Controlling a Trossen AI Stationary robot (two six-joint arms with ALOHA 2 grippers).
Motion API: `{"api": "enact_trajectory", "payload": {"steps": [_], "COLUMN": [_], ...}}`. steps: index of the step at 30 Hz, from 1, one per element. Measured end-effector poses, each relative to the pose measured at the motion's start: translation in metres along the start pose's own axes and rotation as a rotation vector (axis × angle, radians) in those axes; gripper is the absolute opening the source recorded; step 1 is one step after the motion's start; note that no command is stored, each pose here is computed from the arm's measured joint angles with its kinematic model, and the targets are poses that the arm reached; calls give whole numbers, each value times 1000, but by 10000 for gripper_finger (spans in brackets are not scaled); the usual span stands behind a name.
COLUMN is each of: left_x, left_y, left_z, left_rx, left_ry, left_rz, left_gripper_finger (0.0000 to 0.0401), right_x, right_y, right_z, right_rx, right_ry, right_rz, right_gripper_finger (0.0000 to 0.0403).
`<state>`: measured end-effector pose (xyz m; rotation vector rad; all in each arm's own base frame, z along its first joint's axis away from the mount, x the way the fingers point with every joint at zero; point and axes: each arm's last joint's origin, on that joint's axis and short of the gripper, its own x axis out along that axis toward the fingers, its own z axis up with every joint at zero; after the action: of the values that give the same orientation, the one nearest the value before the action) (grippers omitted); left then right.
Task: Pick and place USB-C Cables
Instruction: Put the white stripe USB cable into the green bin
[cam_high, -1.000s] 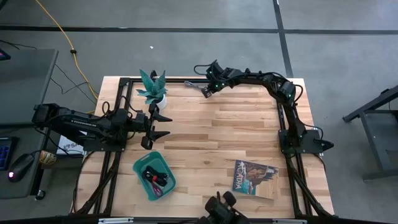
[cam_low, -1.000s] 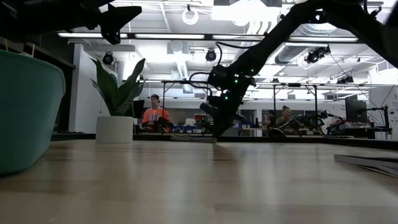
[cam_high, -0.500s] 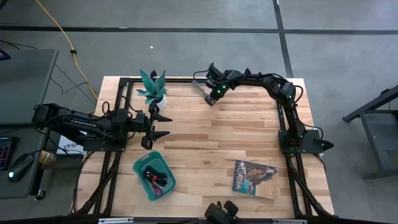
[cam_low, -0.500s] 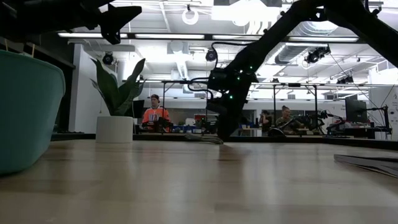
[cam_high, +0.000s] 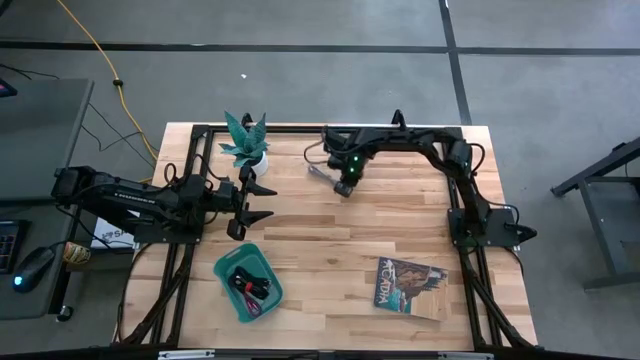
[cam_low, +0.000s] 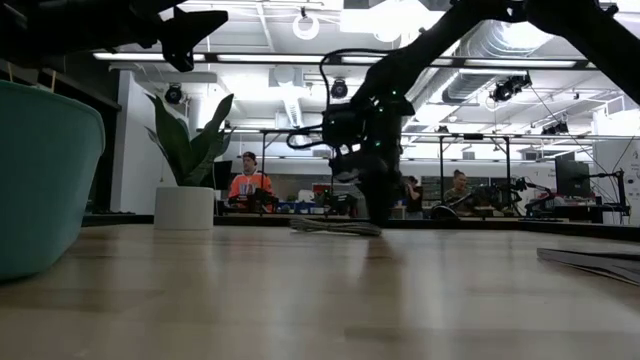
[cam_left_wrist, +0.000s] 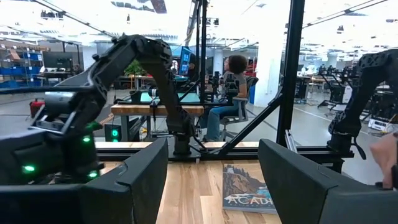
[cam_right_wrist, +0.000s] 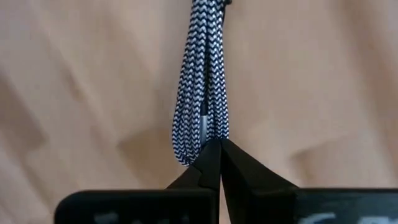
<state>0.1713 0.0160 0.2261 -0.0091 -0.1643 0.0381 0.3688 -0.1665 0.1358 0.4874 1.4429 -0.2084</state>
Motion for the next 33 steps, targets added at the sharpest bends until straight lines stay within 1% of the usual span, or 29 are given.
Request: {"api": "enact_trajectory", "payload": {"steps": [4, 8, 14, 18, 21, 24, 27, 30, 33], "left_x": [0, 0, 0, 0, 0, 0, 0, 0, 0], "left_y": [0, 0, 0, 0, 0, 0, 0, 0, 0], "left_z": [0, 0, 0, 0, 0, 0, 0, 0, 0], "left_rx": [0, 0, 0, 0, 0, 11, 15, 15, 11], "left_ry": [0, 1, 0, 0, 0, 0, 2, 4, 4], "left_rz": [0, 0, 0, 0, 0, 0, 0, 0, -1], "left_gripper_finger": [229, 229, 229, 229, 229, 229, 229, 229, 229], "right_x": [-1, -3, -7, -24, -43, -64, -82, -90, -92], "right_y": [14, 23, 29, 31, 33, 36, 39, 41, 43], "right_z": [-15, -40, -84, -104, -111, -114, -113, -108, -102], "right_rx": [-32, -38, -16, -13, -20, -28, -17, 2, 8], "right_ry": [72, 86, 25, -39, -106, -212, -340, -450, -508], "right_rz": [-4, -13, -27, -31, -31, -54, -40, -16, 15], "right_gripper_finger": [0, 0, 0, 0, 0, 0, 0, 0, 0]}}
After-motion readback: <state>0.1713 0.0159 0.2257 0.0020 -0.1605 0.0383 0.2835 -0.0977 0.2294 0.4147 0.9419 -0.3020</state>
